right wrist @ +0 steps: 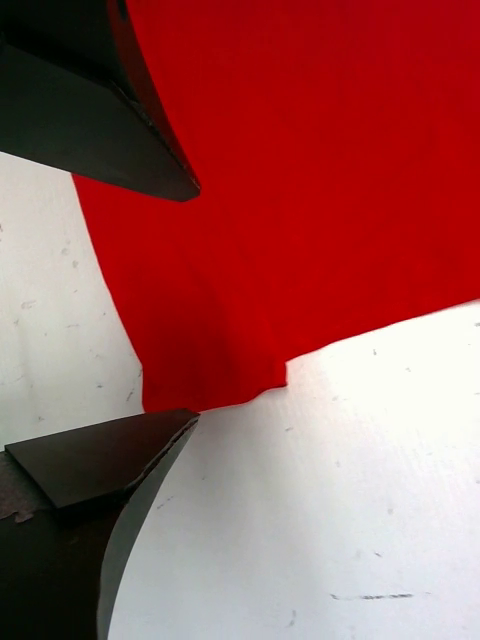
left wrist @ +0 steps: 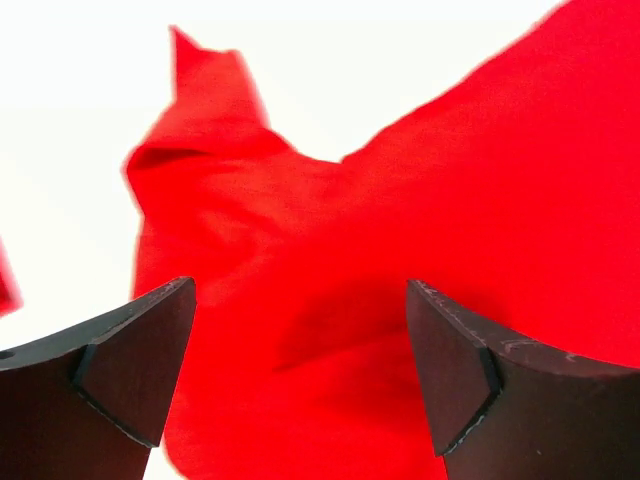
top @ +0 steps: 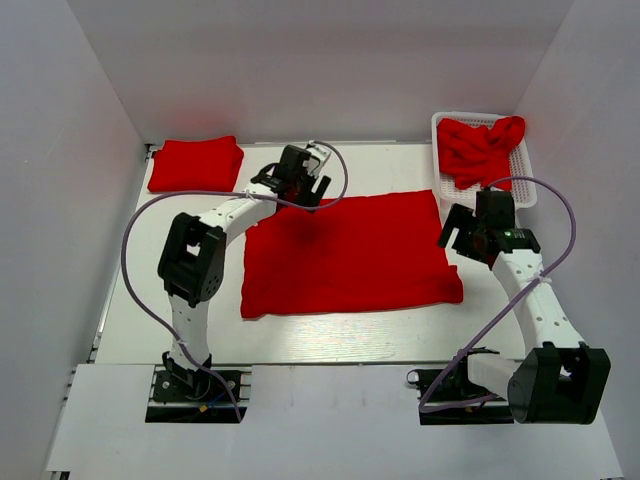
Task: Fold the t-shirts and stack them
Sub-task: Fold the flattened tshirt in 1/3 of the way, then grap the side of the flattened tshirt furthest away from the robot with both arms
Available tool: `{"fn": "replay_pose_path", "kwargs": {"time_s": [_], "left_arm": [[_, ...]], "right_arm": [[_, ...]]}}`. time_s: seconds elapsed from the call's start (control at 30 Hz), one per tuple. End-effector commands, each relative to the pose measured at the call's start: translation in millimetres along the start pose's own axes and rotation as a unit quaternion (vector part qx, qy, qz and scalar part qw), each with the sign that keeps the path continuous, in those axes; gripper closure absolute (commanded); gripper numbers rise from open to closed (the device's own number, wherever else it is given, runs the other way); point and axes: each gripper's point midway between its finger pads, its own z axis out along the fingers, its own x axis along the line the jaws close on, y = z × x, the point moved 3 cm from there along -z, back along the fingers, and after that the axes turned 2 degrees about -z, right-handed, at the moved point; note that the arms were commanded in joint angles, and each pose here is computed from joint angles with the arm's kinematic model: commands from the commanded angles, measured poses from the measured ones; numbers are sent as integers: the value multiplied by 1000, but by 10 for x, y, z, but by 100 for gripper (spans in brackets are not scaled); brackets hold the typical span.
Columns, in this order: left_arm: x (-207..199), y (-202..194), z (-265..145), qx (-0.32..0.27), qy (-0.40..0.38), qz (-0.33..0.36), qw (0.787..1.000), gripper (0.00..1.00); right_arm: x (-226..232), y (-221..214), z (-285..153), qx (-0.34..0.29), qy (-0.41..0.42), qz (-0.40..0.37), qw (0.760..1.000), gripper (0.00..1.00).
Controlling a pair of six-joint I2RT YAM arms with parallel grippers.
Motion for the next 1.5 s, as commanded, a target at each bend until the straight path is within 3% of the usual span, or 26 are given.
{"fn": "replay_pose_path", "kwargs": {"time_s": [0.0,0.2,0.4,0.73,1.13,1.33,1.37,1.43,1.47], "left_arm": [[444,118,-124,5,118,47,992,5],[649,121,157,11,130,120,984,5],[586,104,433,-10,68,187,980,10],[896,204,671,-30,120,178,976,16],[1028,175,920,-33,121,164,978,17],[1021,124,1036,-35,82,160,983,34],[1008,126,1064,-37,78,161,983,46],[997,204,1056,-51,76,145,985,61],[1054,237,1043,-56,78,137,986,79]], "right_arm": [[76,183,-57,-24,15,-6,1000,10],[111,179,-24,-18,24,0,1000,10],[54,141,5,-8,4,2,1000,10],[17,27,73,16,-5,2,1000,10],[29,8,138,15,-4,9,1000,10],[-55,74,76,1,-30,6,1000,10],[-58,88,72,-1,-33,6,999,10],[-44,101,71,-2,-30,8,1000,10],[-27,103,79,-2,-24,10,1000,10]]}}
